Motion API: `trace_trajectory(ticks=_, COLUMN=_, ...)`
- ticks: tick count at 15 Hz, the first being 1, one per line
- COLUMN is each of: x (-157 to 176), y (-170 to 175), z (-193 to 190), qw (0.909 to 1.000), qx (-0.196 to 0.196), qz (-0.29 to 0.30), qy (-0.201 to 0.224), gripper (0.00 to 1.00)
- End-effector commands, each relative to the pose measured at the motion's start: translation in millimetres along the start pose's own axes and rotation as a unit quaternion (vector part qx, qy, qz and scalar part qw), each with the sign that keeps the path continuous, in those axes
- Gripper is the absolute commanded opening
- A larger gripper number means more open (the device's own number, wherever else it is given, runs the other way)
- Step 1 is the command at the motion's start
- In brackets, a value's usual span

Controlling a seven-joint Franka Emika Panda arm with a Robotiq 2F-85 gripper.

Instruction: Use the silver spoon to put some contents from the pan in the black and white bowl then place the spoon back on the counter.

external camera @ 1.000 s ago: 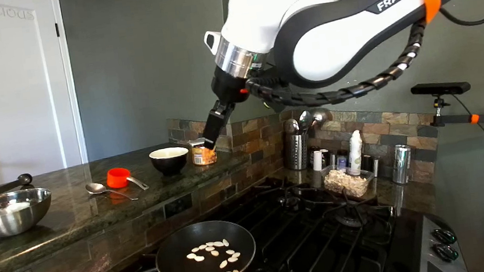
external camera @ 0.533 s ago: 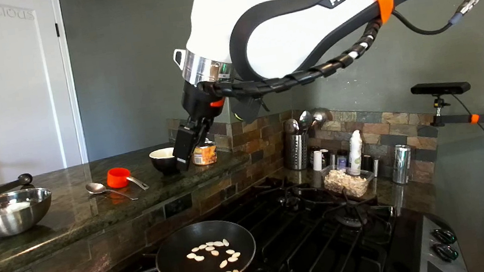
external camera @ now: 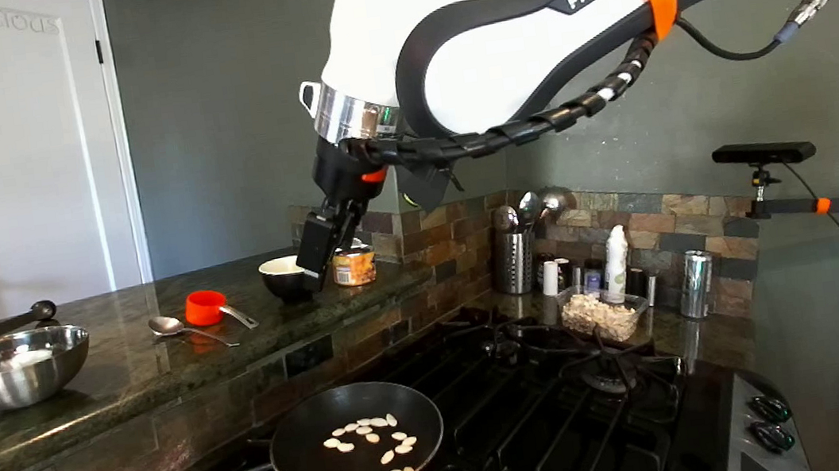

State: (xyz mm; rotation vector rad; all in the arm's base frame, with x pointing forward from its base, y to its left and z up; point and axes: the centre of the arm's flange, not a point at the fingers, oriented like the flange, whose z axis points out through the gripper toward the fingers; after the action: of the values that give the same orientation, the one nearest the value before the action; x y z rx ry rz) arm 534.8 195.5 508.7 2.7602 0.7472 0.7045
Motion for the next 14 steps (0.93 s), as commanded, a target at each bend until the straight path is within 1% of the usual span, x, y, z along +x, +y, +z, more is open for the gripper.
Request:
trace_trajectory(ticks=1, x=19, y=16, z=7, qw=0.9985, qx=0.003, qz=0.009, qy=0.053, gripper=1.00)
trace_trajectory(ticks=2, x=25, y=21, z=8, qw=0.9974, qx=0.001, qz=0.011, qy=0.072, gripper=1.00)
trace_trajectory(ticks=3, x=32, y=28, z=10, qw=0.9950, qx=0.006, qz=0.004, qy=0.100, gripper=1.00)
trace_trajectory(ticks=5, x=45, y=39, z=15, qw=0.9909, qx=0.010, qz=-0.004, qy=0.134, gripper=1.00)
trace_trajectory(ticks=7, x=62, y=49, z=23, qw=0.9869, qx=0.023, qz=-0.004, qy=0.159, gripper=1.00)
trace_trajectory(ticks=10, x=89, y=55, z=38, qw=0.9834, qx=0.066, qz=0.021, qy=0.168, gripper=1.00)
trace_trajectory(ticks=12, x=107, y=54, z=46, qw=0.9781, qx=0.116, qz=0.051, qy=0.165, gripper=1.00)
trace_trajectory(ticks=14, x=120, y=53, z=51, qw=0.9755, qx=0.143, qz=0.072, qy=0.151, gripper=1.00)
